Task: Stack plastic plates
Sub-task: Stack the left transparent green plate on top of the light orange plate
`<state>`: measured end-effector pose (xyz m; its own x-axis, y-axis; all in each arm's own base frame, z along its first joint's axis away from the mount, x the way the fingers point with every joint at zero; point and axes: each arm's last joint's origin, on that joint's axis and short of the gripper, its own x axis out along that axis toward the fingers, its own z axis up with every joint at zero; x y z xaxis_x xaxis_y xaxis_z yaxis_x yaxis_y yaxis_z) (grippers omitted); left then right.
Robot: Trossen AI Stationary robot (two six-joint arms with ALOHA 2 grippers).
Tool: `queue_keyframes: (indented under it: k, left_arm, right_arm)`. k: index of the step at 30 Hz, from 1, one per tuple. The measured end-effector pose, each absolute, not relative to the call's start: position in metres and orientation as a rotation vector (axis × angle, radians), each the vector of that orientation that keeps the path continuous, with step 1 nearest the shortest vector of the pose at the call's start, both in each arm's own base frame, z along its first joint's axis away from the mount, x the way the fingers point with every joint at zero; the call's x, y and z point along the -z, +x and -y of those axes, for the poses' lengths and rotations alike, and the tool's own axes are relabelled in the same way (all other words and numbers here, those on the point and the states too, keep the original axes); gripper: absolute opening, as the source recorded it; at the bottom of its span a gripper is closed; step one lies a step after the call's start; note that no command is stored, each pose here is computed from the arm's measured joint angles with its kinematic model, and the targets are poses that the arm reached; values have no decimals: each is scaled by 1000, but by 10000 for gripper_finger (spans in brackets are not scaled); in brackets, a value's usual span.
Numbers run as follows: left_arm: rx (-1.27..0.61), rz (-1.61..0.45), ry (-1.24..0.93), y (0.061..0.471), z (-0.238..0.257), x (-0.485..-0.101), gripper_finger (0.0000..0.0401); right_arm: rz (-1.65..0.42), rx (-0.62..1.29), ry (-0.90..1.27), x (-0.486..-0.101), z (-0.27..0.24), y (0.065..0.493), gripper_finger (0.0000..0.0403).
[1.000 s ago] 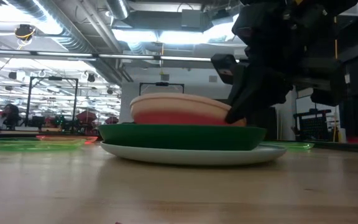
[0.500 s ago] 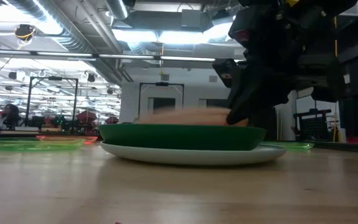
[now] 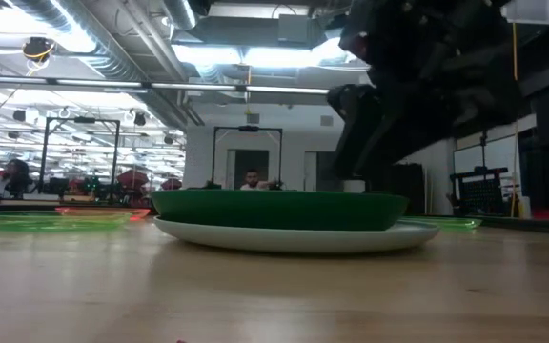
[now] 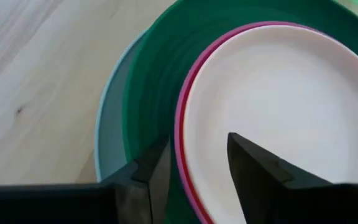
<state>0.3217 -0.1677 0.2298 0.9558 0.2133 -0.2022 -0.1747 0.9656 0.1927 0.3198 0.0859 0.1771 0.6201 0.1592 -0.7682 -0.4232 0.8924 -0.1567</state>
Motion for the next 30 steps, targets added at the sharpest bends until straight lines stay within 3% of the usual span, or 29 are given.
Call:
queue_keyframes:
  k: [13,30]
  left_arm:
    - [-202,-234,184,320,170,-229,116]
    - [-228,-362,136,315,167,-214,116]
  right_arm:
    - [-822,-392,-316,-207,-102,281,150]
    - [-703,-195,-225,-208,-93,194,150]
